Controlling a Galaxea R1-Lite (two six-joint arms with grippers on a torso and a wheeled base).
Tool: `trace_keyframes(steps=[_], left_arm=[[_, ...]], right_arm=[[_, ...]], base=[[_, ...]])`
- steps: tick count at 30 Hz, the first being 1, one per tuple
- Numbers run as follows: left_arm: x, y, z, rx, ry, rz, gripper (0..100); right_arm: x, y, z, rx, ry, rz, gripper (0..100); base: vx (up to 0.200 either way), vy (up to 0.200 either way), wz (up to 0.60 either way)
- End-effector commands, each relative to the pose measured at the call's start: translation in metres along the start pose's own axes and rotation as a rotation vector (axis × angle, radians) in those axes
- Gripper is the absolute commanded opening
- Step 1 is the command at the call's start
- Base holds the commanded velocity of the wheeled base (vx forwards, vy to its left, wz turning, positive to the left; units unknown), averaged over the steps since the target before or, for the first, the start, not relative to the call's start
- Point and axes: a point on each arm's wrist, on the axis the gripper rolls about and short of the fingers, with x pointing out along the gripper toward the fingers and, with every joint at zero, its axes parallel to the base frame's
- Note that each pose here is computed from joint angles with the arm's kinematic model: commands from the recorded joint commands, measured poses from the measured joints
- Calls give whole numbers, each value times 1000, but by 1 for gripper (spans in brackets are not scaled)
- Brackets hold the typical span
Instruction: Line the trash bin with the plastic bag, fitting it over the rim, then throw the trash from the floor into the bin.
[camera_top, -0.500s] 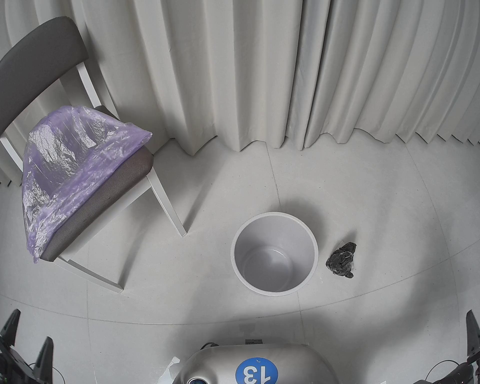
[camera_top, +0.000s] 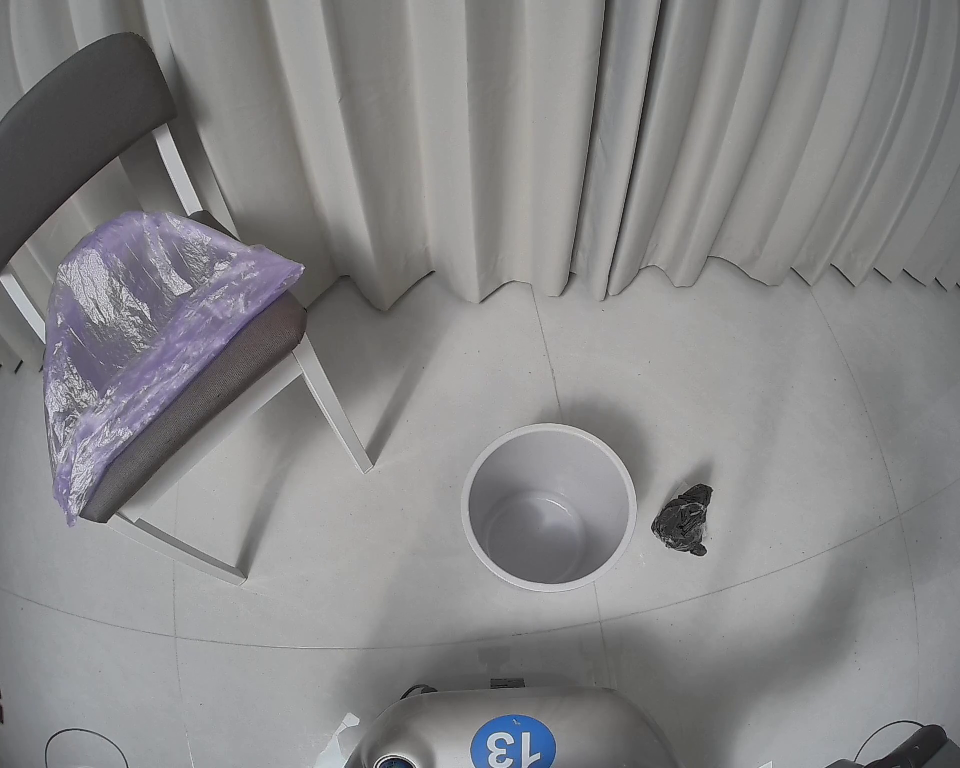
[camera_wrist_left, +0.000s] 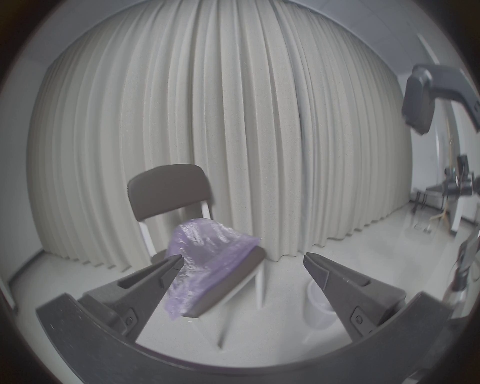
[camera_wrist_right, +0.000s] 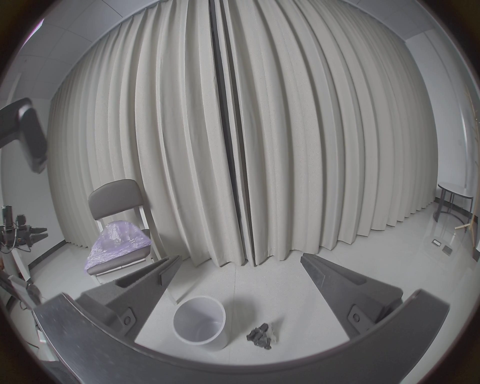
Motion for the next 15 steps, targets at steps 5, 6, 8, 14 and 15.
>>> trace_keyframes(steps=[5, 6, 8, 14, 15], left_arm=[[79, 2, 24, 413, 391, 217, 100], [85, 2, 24, 439, 416, 223, 100], [97, 4, 22, 487, 472, 246, 100], [127, 12, 31, 644, 555, 277, 100], [127, 12, 31, 644, 555, 277, 100]], right_arm=[[118, -10, -5, 49, 129, 44, 100], [118, -10, -5, 53, 133, 47, 100], [117, -10, -6, 64, 136, 47, 100], [117, -7, -11, 75, 162, 73, 100], [117, -7, -11, 75, 162, 73, 100]], base=[[0, 0, 0], [0, 0, 0], [0, 0, 0], [0, 0, 0], [0, 0, 0]])
